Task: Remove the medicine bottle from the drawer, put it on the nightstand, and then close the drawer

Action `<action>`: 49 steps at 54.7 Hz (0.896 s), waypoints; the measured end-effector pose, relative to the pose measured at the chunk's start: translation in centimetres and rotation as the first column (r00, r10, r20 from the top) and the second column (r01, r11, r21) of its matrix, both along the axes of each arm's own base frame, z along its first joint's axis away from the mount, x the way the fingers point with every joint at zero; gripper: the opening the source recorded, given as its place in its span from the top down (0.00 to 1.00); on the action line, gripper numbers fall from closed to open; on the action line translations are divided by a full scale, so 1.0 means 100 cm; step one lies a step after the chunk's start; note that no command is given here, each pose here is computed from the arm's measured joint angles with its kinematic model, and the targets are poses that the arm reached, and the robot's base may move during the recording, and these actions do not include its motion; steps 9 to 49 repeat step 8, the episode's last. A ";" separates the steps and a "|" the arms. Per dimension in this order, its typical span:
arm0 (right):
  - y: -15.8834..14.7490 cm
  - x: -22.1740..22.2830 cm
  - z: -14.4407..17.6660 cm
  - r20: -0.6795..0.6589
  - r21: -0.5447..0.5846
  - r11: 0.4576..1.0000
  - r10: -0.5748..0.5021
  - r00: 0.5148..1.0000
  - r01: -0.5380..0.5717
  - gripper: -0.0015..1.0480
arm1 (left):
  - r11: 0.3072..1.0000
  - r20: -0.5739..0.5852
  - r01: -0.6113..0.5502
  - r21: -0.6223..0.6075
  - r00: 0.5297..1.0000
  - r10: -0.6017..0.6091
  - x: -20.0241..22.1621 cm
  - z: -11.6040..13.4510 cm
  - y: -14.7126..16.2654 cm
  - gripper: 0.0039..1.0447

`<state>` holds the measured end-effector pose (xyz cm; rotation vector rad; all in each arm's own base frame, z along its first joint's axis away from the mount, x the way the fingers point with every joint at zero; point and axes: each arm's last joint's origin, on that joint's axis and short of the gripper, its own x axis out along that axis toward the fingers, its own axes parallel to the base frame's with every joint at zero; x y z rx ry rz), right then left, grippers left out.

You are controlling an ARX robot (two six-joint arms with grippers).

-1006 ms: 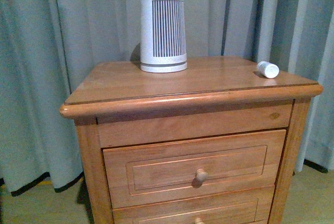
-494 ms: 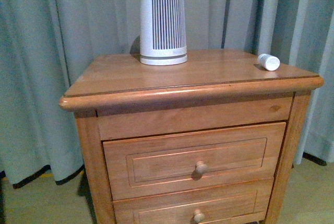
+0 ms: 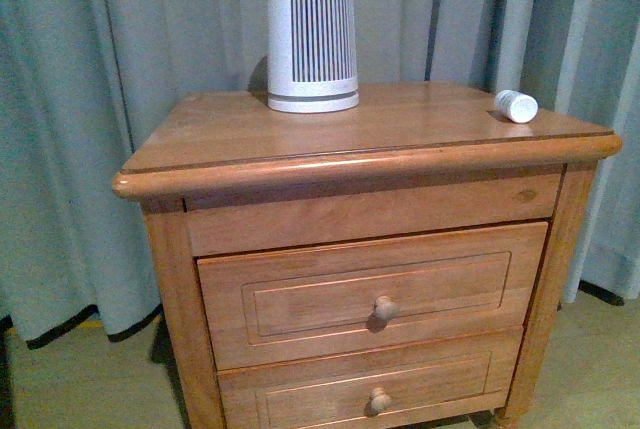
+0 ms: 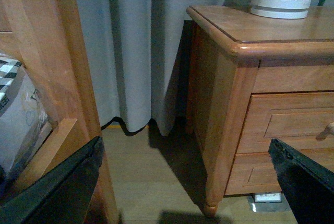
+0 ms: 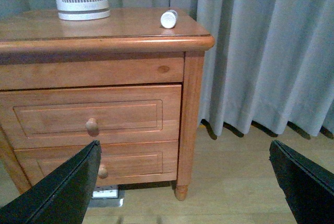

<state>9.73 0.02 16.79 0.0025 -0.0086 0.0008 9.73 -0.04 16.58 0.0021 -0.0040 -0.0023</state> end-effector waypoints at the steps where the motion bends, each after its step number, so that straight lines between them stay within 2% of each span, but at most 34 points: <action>1: 0.000 0.000 0.000 0.000 0.000 1.000 0.000 1.000 0.000 0.07 | 1.000 0.000 0.000 0.000 1.000 0.000 0.000 0.000 0.000 0.06; 49: 0.000 0.000 0.000 0.000 0.000 1.000 0.000 1.000 0.000 0.07 | 1.000 0.000 0.000 0.000 1.000 0.000 0.000 0.000 0.000 0.06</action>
